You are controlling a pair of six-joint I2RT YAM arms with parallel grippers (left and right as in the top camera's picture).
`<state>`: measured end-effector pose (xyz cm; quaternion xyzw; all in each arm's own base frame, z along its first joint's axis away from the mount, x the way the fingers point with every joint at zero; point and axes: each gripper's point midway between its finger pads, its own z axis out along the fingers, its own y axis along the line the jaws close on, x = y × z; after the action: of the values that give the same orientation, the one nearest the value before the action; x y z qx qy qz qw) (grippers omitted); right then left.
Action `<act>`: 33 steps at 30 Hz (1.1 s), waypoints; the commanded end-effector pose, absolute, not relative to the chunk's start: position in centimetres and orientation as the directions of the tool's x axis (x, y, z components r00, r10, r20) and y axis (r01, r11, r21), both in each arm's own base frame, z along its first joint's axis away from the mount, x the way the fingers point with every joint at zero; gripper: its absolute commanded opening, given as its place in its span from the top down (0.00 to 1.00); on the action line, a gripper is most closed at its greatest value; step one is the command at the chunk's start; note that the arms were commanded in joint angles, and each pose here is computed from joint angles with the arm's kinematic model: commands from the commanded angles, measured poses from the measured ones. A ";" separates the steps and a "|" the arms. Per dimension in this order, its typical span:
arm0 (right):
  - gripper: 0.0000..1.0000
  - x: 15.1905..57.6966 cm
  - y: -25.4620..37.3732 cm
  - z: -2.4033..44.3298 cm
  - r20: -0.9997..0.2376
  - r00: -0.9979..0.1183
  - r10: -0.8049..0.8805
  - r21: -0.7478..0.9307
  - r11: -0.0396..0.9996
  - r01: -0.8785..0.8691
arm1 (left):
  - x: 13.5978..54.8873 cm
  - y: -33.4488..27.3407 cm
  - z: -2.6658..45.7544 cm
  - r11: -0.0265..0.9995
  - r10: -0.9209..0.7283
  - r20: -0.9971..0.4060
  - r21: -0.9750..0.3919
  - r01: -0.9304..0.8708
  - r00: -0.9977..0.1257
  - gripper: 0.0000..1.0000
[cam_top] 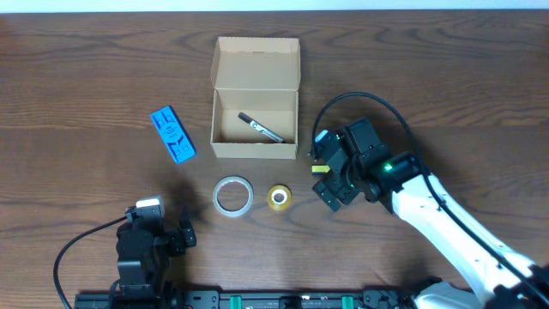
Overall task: Pack container
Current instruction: 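Move the right gripper to the yellow highlighter and grasp it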
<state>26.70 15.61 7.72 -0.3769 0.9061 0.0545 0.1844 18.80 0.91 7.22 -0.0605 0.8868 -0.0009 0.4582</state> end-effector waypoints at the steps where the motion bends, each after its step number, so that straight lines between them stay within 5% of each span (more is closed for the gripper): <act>1: 0.01 26.9 14.7 5.7 -0.337 -0.673 -0.658 -0.029 0.722 -0.692 | 18.7 1.0 6.7 0.995 -0.084 -0.808 -0.034 -0.097 -0.582 0.05; 24: 0.06 29.4 13.3 -1.3 -0.247 -0.733 -0.634 -0.004 0.757 -0.653 | 18.7 1.0 6.7 0.995 -0.084 -0.808 -0.034 -0.097 -0.582 0.05; 26: 0.17 29.4 13.3 -1.4 -0.244 -0.734 -0.633 -0.002 0.758 -0.653 | 18.7 1.0 6.7 0.995 -0.084 -0.808 -0.034 -0.097 -0.582 0.04; 29: 0.48 29.1 13.2 -1.5 -0.234 -0.750 -0.619 0.006 0.771 -0.637 | 18.7 1.0 6.7 0.995 -0.084 -0.808 -0.034 -0.097 -0.582 0.05; 33: 0.63 28.5 12.9 -1.6 -0.206 -0.783 -0.587 0.024 0.797 -0.604 | 18.7 1.0 6.7 0.995 -0.084 -0.808 -0.034 -0.097 -0.582 0.05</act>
<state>29.33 13.92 -0.53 -0.3386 0.9316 0.0512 0.1222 18.80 0.91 7.22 -0.0605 0.8868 -0.0009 0.4582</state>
